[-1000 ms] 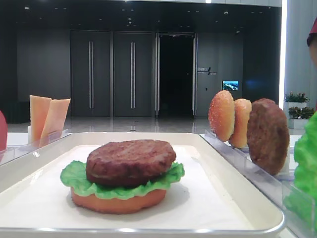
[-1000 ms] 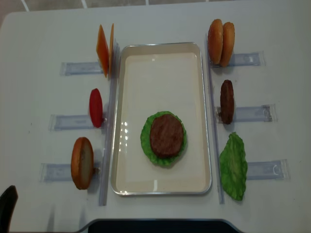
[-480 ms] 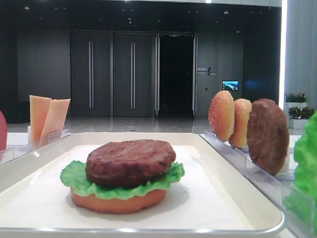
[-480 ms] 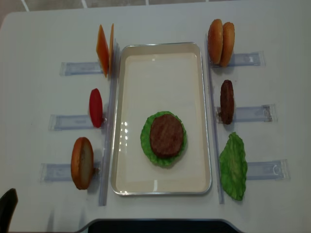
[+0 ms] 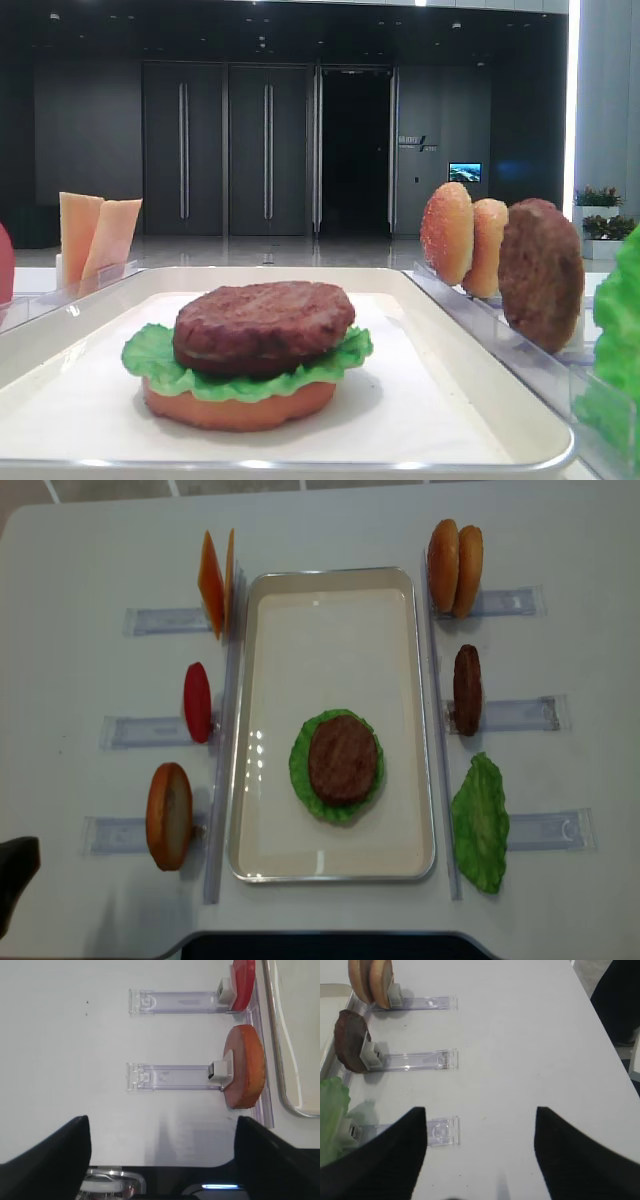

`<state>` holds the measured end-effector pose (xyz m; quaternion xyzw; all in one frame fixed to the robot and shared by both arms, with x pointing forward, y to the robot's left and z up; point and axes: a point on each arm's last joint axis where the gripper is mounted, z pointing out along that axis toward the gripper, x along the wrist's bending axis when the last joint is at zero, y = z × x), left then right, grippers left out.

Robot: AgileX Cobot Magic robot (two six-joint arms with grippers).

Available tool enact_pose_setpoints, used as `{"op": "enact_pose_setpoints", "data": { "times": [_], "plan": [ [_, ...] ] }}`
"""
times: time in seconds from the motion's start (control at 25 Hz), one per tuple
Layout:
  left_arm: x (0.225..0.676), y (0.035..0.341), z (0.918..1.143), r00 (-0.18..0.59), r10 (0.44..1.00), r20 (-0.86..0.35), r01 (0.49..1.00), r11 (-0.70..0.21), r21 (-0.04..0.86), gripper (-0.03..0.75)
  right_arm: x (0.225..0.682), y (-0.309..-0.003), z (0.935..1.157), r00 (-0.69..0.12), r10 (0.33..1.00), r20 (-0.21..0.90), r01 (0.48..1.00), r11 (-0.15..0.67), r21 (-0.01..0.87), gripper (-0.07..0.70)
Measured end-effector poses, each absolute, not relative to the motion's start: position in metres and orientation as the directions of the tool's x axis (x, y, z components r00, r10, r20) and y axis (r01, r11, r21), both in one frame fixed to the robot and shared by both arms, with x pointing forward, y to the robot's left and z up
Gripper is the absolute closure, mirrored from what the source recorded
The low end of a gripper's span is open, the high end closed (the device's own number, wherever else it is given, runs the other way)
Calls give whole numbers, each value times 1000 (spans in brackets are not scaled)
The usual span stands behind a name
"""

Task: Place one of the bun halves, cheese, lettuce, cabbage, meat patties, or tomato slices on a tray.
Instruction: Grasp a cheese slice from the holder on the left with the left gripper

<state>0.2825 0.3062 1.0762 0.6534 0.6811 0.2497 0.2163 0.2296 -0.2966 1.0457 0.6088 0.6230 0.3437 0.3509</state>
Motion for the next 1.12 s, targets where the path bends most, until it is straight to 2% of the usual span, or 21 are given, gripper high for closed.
{"op": "enact_pose_setpoints", "data": {
  "times": [0.2, 0.36, 0.64, 0.84, 1.12],
  "plan": [
    [317, 307, 1090, -49, 998, 34, 852, 24, 523, 20, 230, -297, 1046, -12, 1000, -19, 517, 23, 855, 161],
    [348, 308, 1103, -47, 998, 35, 882, 25, 470, 20, 230, -297, 1046, -12, 1000, -19, 517, 23, 855, 161],
    [402, 310, 1119, -46, 998, 35, 911, 27, 412, 22, 230, -297, 1046, -12, 1000, -19, 517, 23, 855, 161],
    [442, 312, 1127, -45, 998, 35, 922, 28, 386, 66, 230, -297, 1046, -12, 1000, -18, 517, 22, 855, 161],
    [503, 314, 1125, -43, 998, 36, 939, 28, 343, 74, 230, -297, 1046, -12, 1000, -18, 517, 22, 855, 161]
  ]
}}
